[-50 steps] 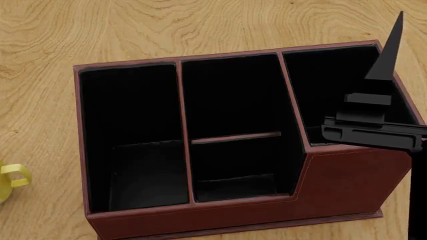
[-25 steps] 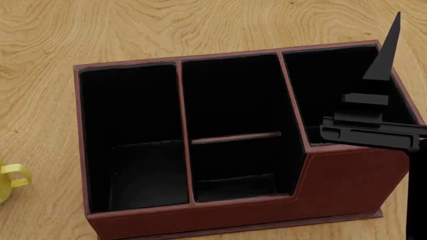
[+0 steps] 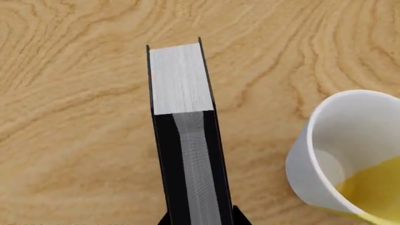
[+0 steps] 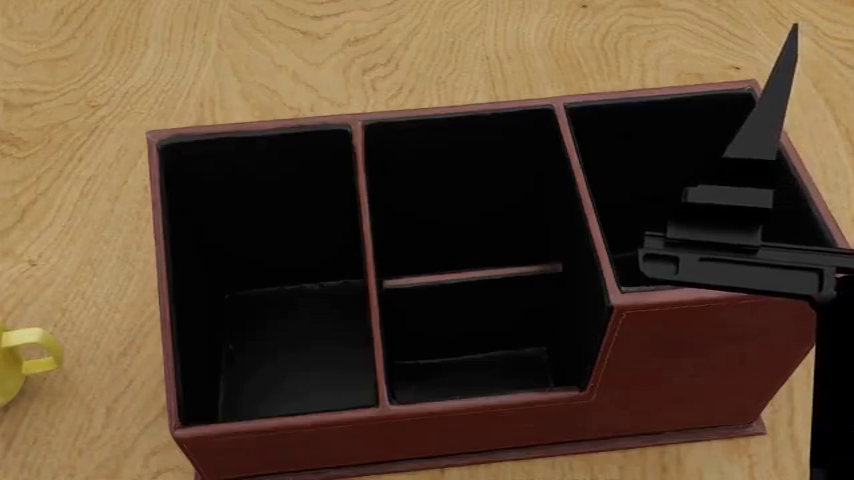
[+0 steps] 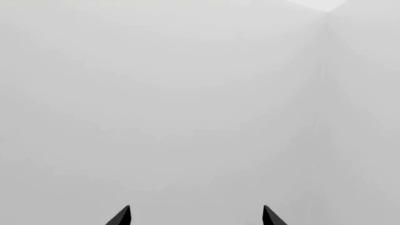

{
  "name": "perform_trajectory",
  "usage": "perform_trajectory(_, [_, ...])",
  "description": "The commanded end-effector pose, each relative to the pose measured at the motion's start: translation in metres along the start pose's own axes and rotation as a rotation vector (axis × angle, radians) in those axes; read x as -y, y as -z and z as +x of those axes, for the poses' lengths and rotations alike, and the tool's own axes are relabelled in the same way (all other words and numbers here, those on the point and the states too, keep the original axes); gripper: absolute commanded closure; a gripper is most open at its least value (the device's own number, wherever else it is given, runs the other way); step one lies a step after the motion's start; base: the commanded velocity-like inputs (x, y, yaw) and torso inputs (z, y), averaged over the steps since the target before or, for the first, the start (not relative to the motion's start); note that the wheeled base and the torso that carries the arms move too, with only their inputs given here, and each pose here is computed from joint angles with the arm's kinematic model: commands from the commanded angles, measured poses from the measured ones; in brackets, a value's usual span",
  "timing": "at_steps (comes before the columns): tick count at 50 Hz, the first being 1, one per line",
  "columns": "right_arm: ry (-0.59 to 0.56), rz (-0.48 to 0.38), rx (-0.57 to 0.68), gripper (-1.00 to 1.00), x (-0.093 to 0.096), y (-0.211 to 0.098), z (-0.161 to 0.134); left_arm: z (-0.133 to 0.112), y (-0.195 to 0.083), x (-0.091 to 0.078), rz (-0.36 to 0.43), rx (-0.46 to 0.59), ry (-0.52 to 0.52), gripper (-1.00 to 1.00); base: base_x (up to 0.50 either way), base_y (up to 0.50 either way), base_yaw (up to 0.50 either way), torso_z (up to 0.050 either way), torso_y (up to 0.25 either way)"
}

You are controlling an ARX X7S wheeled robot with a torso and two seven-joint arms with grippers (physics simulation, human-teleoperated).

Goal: Pick up the book and place it in the back compartment of the caddy.

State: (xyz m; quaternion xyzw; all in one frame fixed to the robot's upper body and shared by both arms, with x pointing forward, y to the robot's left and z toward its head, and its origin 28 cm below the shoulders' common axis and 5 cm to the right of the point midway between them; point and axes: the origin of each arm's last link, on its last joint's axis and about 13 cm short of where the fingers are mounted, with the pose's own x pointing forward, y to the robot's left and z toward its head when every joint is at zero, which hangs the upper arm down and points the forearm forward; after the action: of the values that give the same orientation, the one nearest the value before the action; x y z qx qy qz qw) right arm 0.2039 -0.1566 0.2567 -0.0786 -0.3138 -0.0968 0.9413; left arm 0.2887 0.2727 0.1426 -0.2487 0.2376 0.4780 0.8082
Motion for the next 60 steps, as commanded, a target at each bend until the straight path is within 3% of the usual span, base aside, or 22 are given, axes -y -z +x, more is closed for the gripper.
perform_trajectory(1, [0.001, 0.001, -0.001, -1.00, 0.001, 0.001, 0.000, 0.002, -0.001, -0.003, -0.026, -0.003, -0.036, 1.00, 0.00, 0.00, 0.00, 0.000, 0.000])
perform_trajectory(11, [0.000, 0.001, -0.002, -1.00, 0.000, 0.001, -0.001, -0.001, -0.005, -0.009, -0.048, 0.013, -0.049, 1.00, 0.00, 0.00, 0.00, 0.000, 0.000])
perform_trajectory(24, [0.001, 0.006, -0.002, -1.00, 0.001, 0.001, -0.003, -0.022, -0.028, -0.018, -0.107, 0.112, -0.031, 1.00, 0.00, 0.00, 0.00, 0.000, 0.000])
perform_trajectory(60, [0.011, 0.015, -0.001, -1.00, 0.004, 0.001, -0.005, -0.066, -0.065, -0.027, -0.093, 0.383, 0.079, 1.00, 0.00, 0.00, 0.00, 0.000, 0.001])
